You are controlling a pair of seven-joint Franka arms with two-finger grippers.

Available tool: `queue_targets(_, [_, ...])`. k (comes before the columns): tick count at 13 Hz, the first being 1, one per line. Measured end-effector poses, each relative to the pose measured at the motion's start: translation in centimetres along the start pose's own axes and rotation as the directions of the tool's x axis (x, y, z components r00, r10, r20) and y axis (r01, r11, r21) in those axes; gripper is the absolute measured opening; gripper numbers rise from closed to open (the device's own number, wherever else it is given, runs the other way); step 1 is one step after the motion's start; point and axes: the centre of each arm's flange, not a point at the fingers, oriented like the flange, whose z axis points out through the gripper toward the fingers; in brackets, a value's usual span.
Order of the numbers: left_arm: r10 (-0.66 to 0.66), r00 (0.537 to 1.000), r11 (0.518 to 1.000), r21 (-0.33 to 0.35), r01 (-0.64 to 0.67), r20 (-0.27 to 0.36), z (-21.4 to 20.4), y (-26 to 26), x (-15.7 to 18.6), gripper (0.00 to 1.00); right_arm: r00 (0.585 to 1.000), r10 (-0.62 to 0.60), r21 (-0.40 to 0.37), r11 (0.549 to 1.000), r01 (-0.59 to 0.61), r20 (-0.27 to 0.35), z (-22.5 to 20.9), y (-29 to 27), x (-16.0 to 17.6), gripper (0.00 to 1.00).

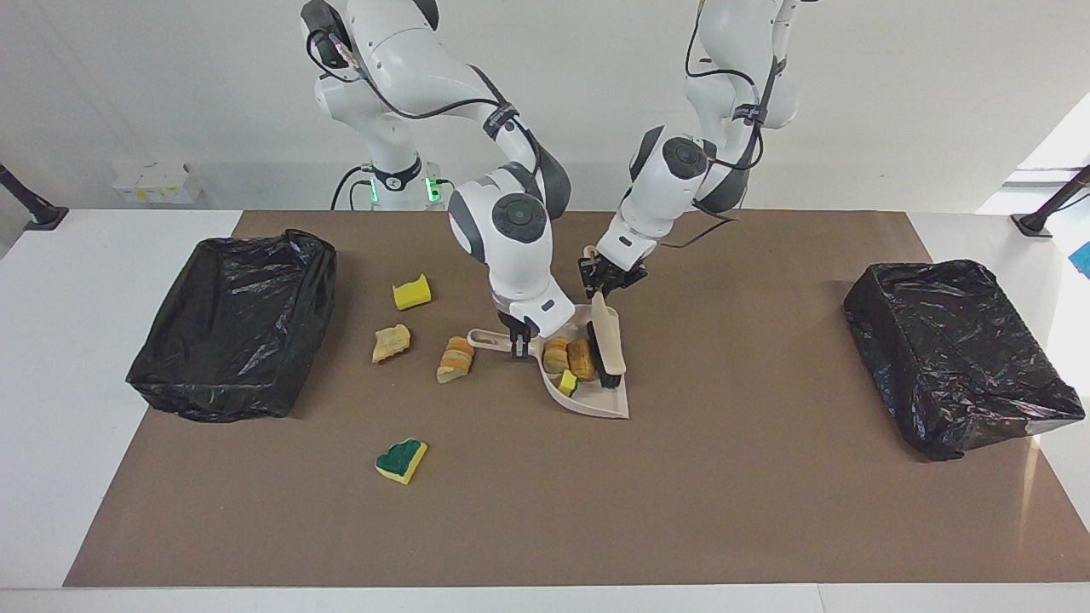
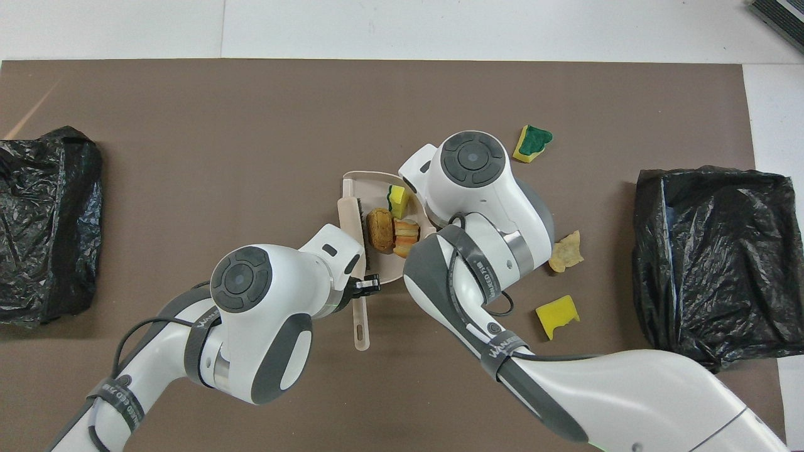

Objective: Sweep and dump trash in bin
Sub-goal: 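Sweep the crusts and sponge into the dustpan with the left gripper's brush, then carry the loaded dustpan with the right gripper to the black bag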

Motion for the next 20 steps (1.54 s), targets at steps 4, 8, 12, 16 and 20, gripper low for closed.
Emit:
queue_targets(4, [0.018, 1.000, 0.997, 0.075, -0.017, -0.007, -4.3, -2.7, 1.4, 0.26, 1.000, 0.007, 0.023, 1.000, -0.006, -0.016, -2.9, 1.5, -4.9, 0.33])
queue_targets(8, [0.036, 0.999, 0.991, 0.128, -0.041, 0.040, -8.7, -4.0, -0.9, 0.26, 0.999, -0.032, 0.032, 0.999, 0.033, -0.026, -7.7, 2.5, -12.4, 0.33])
queue_targets(12, [0.060, 0.994, 0.982, 0.176, -0.075, 0.087, -5.6, -2.9, -8.1, 0.26, 0.997, -0.045, 0.071, 0.996, 0.049, -0.057, -9.7, 3.8, -22.9, 0.33])
queue_targets(16, [0.036, 0.998, 0.982, 0.181, -0.044, 0.048, -0.5, -1.9, -13.3, 0.26, 0.993, -0.015, 0.070, 0.997, 0.023, -0.114, -10.8, 4.0, -37.1, 0.33])
queue_targets(20, [0.033, 0.999, 0.986, 0.164, -0.035, 0.012, 1.7, -2.3, -14.6, 0.26, 0.990, -0.013, 0.028, 0.999, 0.017, -0.143, -12.2, 1.7, -51.0, 0.33])
